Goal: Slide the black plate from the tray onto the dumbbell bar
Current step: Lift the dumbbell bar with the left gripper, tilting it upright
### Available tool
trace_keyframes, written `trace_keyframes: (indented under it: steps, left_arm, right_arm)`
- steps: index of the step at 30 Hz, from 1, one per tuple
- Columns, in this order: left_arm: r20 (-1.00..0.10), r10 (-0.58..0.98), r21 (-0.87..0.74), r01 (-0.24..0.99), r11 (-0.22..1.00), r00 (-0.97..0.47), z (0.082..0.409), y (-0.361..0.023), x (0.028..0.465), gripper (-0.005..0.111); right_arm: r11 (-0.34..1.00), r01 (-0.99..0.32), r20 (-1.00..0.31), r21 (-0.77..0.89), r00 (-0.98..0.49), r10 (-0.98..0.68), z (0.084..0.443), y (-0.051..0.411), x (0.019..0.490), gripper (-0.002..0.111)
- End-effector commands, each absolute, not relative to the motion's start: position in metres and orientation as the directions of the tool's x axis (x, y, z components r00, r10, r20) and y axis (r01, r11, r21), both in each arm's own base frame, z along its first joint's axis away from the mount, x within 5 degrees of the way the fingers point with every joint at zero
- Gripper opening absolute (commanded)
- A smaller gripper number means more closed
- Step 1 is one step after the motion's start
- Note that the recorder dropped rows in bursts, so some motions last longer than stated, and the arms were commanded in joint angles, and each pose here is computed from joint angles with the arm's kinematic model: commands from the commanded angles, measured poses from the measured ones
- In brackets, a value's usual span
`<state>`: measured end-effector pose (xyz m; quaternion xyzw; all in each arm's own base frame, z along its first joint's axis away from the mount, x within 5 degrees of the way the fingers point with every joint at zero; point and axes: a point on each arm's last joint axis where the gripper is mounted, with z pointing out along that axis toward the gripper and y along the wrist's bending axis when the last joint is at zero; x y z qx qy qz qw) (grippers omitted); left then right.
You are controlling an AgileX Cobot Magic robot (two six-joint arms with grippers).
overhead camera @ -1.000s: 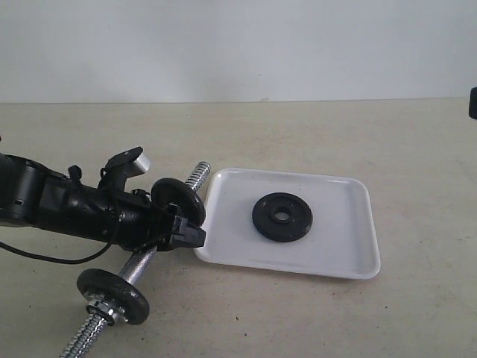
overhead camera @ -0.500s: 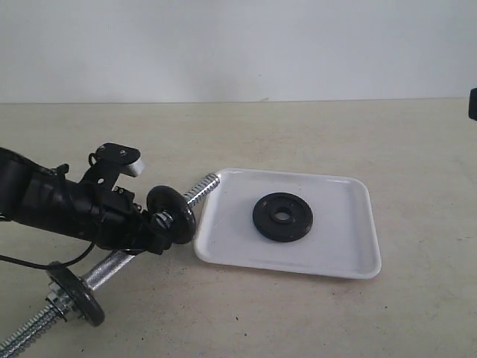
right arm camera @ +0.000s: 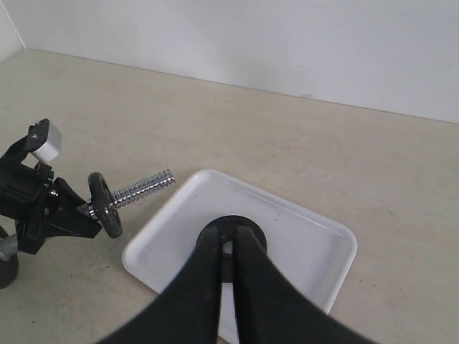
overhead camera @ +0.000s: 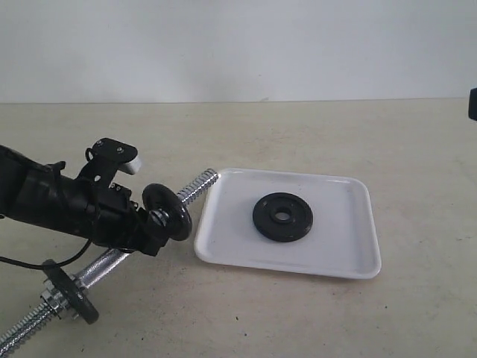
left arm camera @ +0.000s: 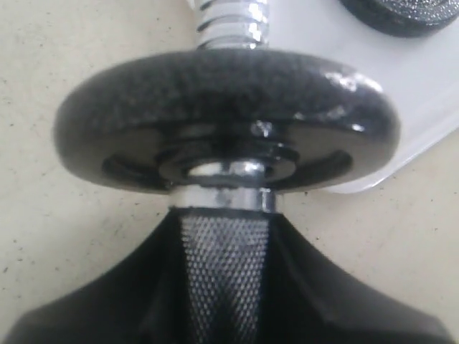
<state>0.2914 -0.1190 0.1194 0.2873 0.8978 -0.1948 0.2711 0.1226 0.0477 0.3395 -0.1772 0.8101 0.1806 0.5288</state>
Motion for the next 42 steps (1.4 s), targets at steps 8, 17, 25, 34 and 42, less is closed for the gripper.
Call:
trace_keyframes:
  steps: [8,17,25,34,42]
  left_arm:
    - [-0.614,0.551,-0.066,0.732,0.679,-0.566,0.1326,-0.1180,0.2922,0.004]
    - [-0.607,0.531,-0.078,0.709,0.701,-0.591,0.1323,-0.1171,0.2926,0.004]
    - [-0.605,0.517,-0.088,0.696,0.713,-0.606,0.1322,-0.1169,0.2927,0.024]
    - [-0.601,0.494,-0.097,0.671,0.735,-0.628,0.1320,-0.1160,0.2935,0.032]
    - [-0.596,0.507,-0.091,0.679,0.728,-0.623,0.1311,-0.1156,0.2924,0.032]
  right_arm:
    - [0.871,-0.481,-0.918,0.103,-0.383,-0.102,0.3378,0.0479,0.1228,0.004]
    - [0.871,-0.481,-0.918,0.103,-0.383,-0.102,0.3378,0.0479,0.1228,0.004]
    - [0.871,-0.481,-0.918,0.103,-0.383,-0.102,0.3378,0.0479,0.1228,0.004]
    - [0.871,-0.481,-0.918,0.103,-0.383,-0.102,0.3378,0.0479,0.1228,0.004]
    - [0.871,-0.481,-0.918,0.103,-0.383,-0.102,0.3378,0.0479,0.1228,0.004]
